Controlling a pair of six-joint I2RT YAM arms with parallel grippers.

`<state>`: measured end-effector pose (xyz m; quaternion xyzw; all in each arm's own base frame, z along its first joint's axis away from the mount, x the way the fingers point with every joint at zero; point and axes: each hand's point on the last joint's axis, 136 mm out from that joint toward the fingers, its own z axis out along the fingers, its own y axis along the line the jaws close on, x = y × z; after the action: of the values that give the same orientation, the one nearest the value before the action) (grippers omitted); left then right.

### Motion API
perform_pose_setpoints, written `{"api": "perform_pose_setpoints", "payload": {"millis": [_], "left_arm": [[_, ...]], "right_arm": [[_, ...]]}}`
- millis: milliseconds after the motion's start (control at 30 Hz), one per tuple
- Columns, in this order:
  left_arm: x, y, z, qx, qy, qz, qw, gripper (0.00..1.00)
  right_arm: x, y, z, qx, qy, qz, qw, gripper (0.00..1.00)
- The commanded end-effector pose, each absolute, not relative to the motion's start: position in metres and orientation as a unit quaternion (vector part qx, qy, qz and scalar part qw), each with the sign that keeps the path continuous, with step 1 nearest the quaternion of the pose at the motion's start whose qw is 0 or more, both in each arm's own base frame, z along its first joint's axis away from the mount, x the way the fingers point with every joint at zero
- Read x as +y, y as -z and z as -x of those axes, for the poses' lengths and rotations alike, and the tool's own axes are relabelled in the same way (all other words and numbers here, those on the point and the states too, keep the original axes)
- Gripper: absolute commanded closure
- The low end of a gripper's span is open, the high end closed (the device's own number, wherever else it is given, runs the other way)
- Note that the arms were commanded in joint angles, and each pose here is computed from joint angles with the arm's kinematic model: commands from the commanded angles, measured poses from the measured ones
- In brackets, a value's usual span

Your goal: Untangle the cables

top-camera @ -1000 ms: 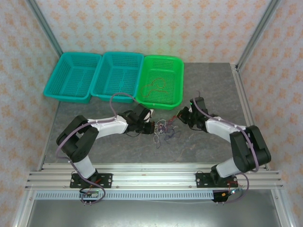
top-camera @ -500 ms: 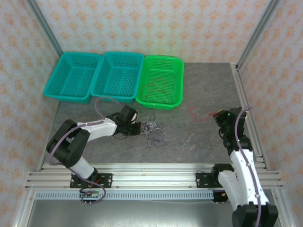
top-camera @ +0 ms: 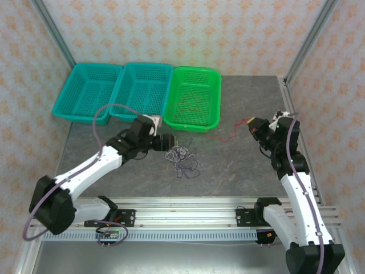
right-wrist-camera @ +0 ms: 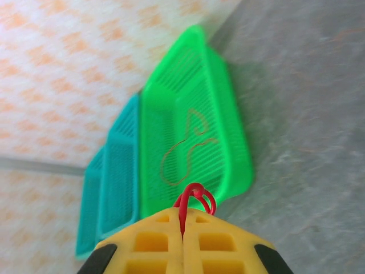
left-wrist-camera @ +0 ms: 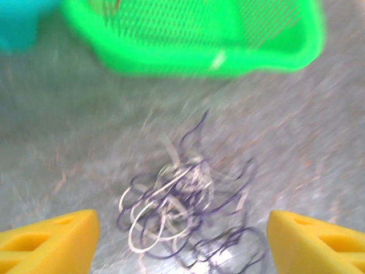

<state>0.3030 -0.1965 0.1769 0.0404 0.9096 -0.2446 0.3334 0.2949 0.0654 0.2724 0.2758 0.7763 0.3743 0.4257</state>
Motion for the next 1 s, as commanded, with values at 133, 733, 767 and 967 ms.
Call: {"api": "perform_pose_setpoints", "payload": {"millis": [133, 733, 767, 967], "left_arm": [[-0.227, -0.256, -0.285, 0.849, 0.393, -0.042, 0.352, 0.20], [-0.171, -0.260, -0.246, 0.863, 0.319, 0.009, 0.392, 0.14], [-0.169, -0.256, -0.245, 0.867, 0.314, 0.013, 0.387, 0.14], [-0.174, -0.224, -0.243, 0.902, 0.291, 0.016, 0.319, 0.14]], "right_arm": [[0.116, -0.325, -0.313, 0.741, -0.444, -0.198, 0.463, 1.00], [0.199, -0.223, -0.520, 0.835, -0.321, -0.161, 0.417, 0.82], [0.204, -0.223, -0.522, 0.838, -0.324, -0.156, 0.411, 0.76], [0.172, -0.257, -0.506, 0.837, -0.253, -0.163, 0.456, 0.43]]}}
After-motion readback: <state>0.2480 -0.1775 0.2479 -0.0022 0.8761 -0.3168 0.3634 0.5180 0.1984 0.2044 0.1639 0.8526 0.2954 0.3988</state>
